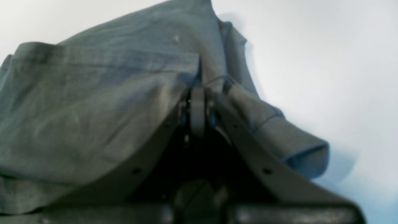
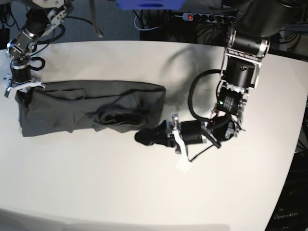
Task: Fold the T-shirt properly
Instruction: 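Press and smooth the folded end with the left gripper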
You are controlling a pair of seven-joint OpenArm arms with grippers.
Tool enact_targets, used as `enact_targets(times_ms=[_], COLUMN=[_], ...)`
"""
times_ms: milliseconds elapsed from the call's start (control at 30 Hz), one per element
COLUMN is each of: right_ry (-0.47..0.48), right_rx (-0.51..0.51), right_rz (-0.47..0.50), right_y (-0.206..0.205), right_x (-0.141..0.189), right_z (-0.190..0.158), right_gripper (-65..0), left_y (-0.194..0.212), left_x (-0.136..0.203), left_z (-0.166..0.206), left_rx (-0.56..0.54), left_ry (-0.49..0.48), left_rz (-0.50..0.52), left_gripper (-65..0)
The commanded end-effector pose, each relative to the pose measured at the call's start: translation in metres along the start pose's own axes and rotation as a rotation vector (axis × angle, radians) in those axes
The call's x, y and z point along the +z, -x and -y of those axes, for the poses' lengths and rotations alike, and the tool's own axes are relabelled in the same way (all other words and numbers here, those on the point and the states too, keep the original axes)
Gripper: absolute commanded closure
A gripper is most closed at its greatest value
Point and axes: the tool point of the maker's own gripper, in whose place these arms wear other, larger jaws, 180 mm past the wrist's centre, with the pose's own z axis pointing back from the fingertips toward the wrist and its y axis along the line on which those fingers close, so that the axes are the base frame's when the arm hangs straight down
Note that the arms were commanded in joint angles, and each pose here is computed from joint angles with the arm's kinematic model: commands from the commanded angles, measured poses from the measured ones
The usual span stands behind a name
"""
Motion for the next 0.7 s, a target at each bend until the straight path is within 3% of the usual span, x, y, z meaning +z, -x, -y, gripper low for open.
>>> enact_targets(times_ms=[0, 100, 233, 667], right_ry=[-0.044, -0.044, -0.044, -0.043], right_rx=[0.076, 0.076, 0.075, 0.073], right_rz=[-0.314, -0.314, -0.313, -0.314], right_y=[0.069, 0.069, 0.069, 0.070], right_x=[0.014, 0.014, 0.014, 0.015], right_z=[-0.014, -0.014, -0.014, -0.013], right_gripper=[-0.3, -0.3, -0.3, -0.3], left_y=[-0.022, -0.022, -0.010, 0.005], left_x=[0.007, 0.017, 0.024, 0.013], left_z=[0.008, 0.001, -0.009, -0.020], left_rx=[-0.051, -0.055, -0.080, -0.137], left_ry=[0.013, -0.014, -0.070, -0.147], left_rz=[0.037, 0.028, -0.061, -0.171], left_gripper=[-15.0, -8.8, -2.4, -2.0])
